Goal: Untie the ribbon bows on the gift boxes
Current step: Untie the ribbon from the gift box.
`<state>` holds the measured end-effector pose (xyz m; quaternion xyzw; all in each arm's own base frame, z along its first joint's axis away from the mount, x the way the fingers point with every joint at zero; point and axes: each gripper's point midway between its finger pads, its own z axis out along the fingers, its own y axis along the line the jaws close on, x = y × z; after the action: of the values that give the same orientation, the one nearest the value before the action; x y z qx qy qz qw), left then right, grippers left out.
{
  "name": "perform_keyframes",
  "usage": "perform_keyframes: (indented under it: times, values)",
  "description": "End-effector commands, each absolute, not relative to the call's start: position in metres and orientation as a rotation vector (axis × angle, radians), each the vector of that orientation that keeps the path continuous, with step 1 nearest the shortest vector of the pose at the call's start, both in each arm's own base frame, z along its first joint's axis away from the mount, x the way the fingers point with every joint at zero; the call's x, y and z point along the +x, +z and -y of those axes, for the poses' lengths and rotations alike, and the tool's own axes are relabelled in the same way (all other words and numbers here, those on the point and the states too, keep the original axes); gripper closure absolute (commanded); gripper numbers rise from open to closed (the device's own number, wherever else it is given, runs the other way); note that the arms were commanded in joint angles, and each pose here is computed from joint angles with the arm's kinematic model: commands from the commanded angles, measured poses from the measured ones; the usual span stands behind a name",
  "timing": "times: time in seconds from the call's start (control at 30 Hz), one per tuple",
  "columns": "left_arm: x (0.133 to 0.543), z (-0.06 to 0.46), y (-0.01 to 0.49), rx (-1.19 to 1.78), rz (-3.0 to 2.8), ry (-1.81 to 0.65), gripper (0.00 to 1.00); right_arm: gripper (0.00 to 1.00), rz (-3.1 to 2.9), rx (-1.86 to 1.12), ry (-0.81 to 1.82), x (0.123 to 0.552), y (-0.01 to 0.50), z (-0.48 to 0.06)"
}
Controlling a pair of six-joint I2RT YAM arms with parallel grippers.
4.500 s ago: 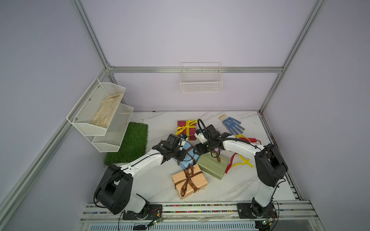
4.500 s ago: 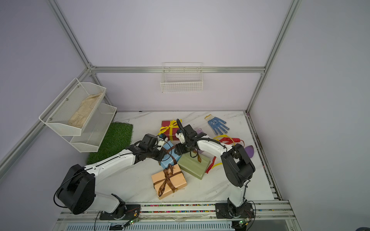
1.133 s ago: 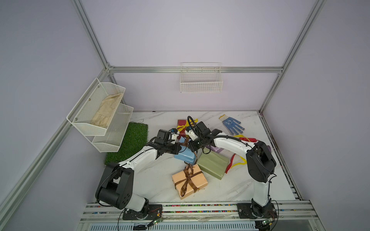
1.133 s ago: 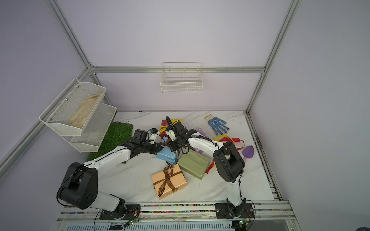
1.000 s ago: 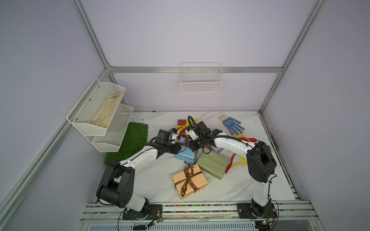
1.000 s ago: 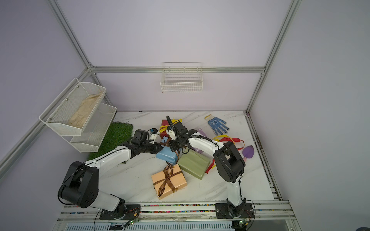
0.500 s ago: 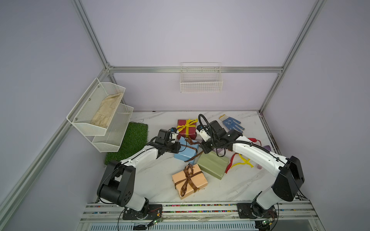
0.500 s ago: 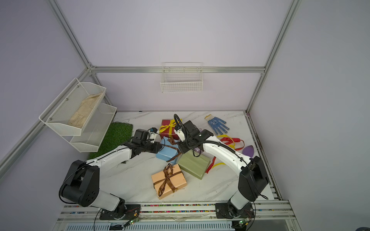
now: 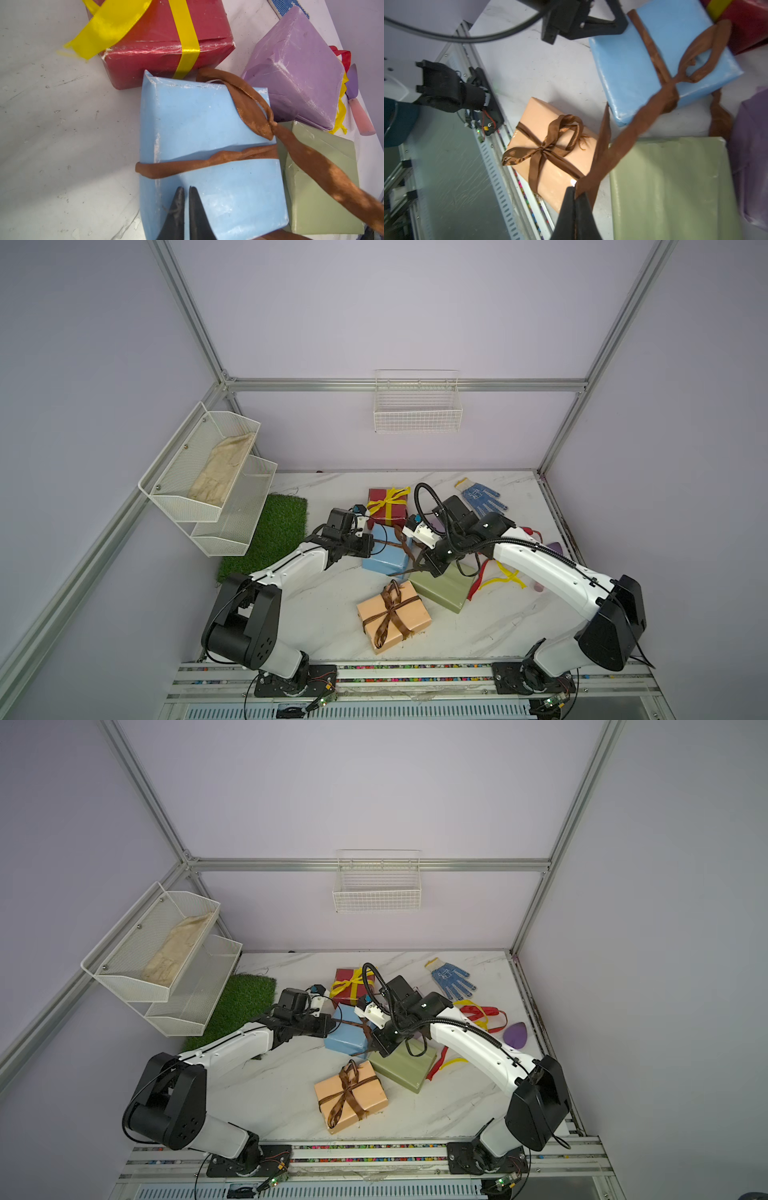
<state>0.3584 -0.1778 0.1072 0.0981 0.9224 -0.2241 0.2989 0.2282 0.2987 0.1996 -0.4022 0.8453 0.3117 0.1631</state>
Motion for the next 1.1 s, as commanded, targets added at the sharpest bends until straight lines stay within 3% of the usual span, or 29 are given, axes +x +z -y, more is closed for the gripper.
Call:
perform_keyframes:
  times: [0.0,0.23,0.27,0.3,0.4,0.5,0.77,1.07]
  values:
    - [0.354,0.171,0.089,0.225,-2.494,-0.557,0.90,1.00,-2.225,-1.242,1.106,0.204,0.231,-0.313]
    - [0.355,0.171,0.098,0.219,-2.472,-0.562,0.90,0.94,-2.361,-1.046,0.813,0.250,0.204,-0.302]
    - [0.355,0.171,0.100,0.217,-2.466,-0.563,0.90,0.90,-2.392,-1.022,0.757,0.258,0.196,-0.299]
    - [0.355,0.171,0.103,0.217,-2.459,-0.564,0.90,0.74,-2.419,-1.000,0.711,0.265,0.189,-0.297]
    - [0.354,0.172,0.115,0.226,-2.431,-0.577,0.90,0.60,-2.463,-0.985,0.618,0.278,0.174,-0.295]
    - [0.354,0.176,0.129,0.251,-2.392,-0.609,0.89,0.58,-2.456,-1.045,0.579,0.286,0.172,-0.298]
    - [0.355,0.163,0.148,0.199,-2.369,-0.532,0.77,0.35,-2.360,-1.213,0.555,0.315,0.174,-0.326]
    - [0.348,0.160,0.127,0.195,-2.397,-0.526,0.57,0.35,-2.294,-1.244,0.500,0.352,0.147,-0.349]
